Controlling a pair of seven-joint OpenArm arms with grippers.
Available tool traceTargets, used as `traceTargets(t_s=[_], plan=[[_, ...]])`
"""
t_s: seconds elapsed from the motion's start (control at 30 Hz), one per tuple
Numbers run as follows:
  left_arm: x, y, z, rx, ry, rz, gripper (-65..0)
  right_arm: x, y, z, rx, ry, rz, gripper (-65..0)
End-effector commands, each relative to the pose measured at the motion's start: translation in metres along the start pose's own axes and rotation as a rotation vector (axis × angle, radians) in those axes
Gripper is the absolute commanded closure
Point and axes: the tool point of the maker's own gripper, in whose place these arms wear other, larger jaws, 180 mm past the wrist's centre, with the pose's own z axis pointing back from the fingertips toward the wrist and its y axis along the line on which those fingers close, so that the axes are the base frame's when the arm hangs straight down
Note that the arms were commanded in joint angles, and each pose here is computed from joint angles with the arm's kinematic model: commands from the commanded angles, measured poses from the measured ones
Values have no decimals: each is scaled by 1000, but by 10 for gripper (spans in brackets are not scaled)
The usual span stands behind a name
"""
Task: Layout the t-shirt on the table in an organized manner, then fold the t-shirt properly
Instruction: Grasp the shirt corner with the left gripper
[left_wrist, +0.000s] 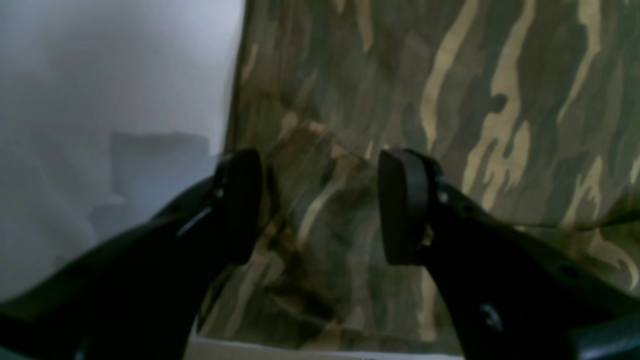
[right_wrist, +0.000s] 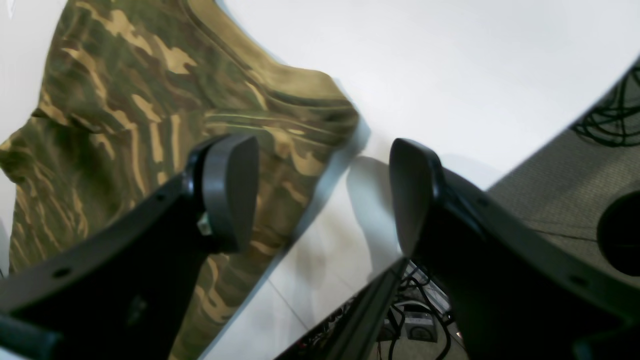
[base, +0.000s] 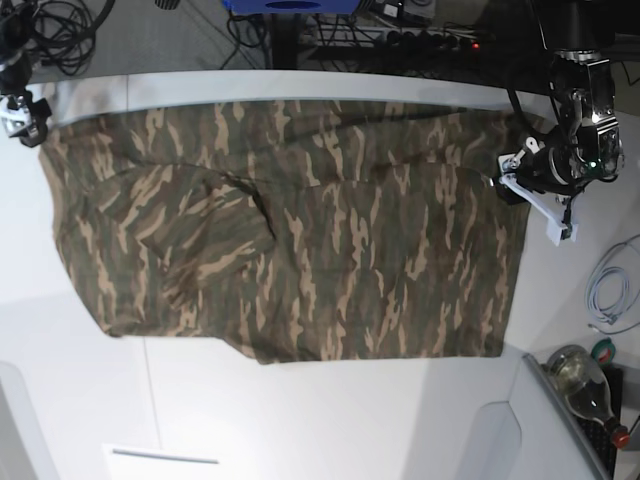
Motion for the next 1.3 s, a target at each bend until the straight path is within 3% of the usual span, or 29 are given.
traceTargets(t_s=[0.0,0.17,0.33,0.43,0.7,0.8,0.93,1.27], plan=[[16,3,5,5,-43,-8,-357,12,2,2,12,-35,7,-383],[16,3,4,3,-43,-8,-354,12,2,2,12,-35,7,-383],[12,6,-3,5,-19,12,-227,12,2,2,12,-35,7,-383],[8,9,-7,8,-1,26,-191,11,3,2,13,-33,7,-383],[9,9,-7,8,-3,27,-293,12,5,2,17,-36,11,-384],[10,9,-8,7,-2,30,-217,12,5,2,19,-34,12,-384],[11,9,-8,8,-3,32,0,12,5,2,19,-34,12,-384],[16,23,-2,30,-28,75,0,12,7,1,23,-36,13,-384]])
